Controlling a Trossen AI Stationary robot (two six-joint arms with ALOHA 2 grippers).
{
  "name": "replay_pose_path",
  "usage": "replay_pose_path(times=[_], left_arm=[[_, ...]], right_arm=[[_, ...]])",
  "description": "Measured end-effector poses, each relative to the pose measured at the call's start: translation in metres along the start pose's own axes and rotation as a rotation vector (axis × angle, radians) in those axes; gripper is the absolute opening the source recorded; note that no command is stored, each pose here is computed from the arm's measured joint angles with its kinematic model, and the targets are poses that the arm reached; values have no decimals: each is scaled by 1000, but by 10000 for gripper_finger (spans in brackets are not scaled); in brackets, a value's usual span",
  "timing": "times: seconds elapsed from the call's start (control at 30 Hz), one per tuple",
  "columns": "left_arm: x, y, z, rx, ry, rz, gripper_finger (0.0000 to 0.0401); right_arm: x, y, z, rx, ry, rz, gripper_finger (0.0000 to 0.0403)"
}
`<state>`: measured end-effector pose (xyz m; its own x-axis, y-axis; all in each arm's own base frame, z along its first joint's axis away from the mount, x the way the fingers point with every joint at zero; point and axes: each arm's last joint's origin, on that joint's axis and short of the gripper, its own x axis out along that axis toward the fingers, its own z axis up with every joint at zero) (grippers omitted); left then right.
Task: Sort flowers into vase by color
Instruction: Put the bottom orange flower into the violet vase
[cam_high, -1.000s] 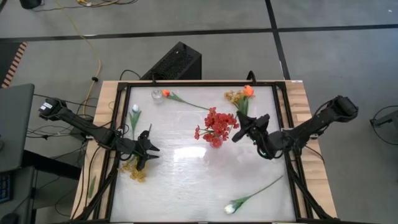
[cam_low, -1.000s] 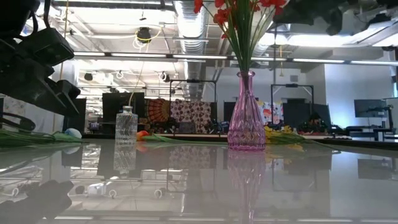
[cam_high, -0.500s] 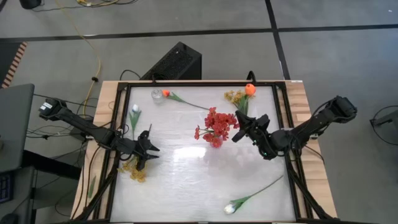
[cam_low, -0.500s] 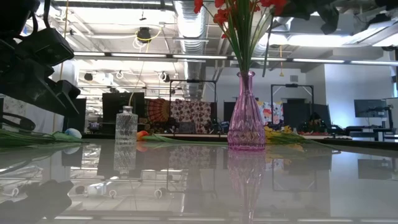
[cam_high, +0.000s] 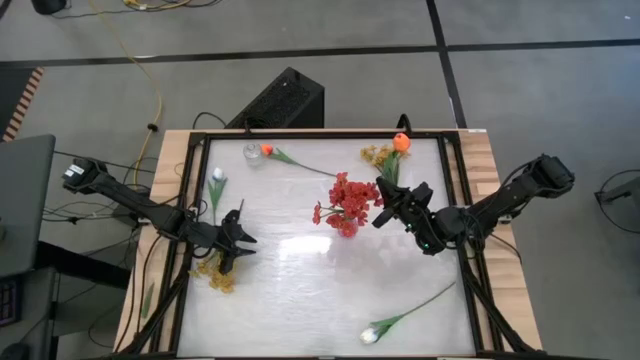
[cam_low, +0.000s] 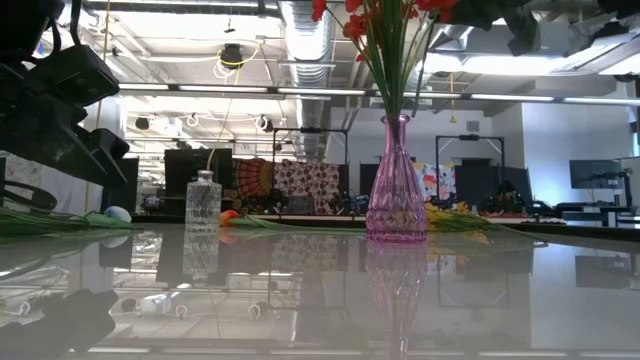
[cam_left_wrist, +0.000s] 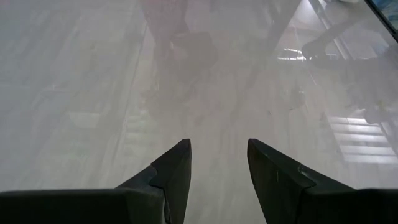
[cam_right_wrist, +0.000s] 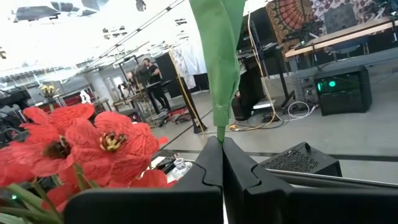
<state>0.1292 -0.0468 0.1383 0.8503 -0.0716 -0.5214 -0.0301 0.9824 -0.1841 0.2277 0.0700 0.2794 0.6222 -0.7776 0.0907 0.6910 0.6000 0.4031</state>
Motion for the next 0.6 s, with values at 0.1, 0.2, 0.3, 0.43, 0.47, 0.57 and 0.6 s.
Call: replay_pose_path(times=[0.1, 0.2, 0.3, 0.43, 0.47, 0.57, 0.6], left_arm=[[0, 0, 0, 1, -1, 2, 146], [0, 0, 0, 1, -1, 2, 146], [0, 0, 0, 2, -1, 2, 146], [0, 0, 0, 2, -1, 2, 146], [0, 0, 0, 2, -1, 2, 146], [0, 0, 0, 2, -1, 2, 146], [0, 0, 0, 2, -1, 2, 146]], right_arm=[[0, 0, 0, 9, 0, 4, 17], [2, 0, 0, 16, -4, 7, 17], [5, -2, 1, 21, -10, -5, 17], [9, -2, 1, 23, -13, 18, 17], [10, -2, 0, 28, -13, 23, 17], [13, -2, -6, 20, -10, 16, 17], [14, -1, -8, 18, -8, 15, 17]])
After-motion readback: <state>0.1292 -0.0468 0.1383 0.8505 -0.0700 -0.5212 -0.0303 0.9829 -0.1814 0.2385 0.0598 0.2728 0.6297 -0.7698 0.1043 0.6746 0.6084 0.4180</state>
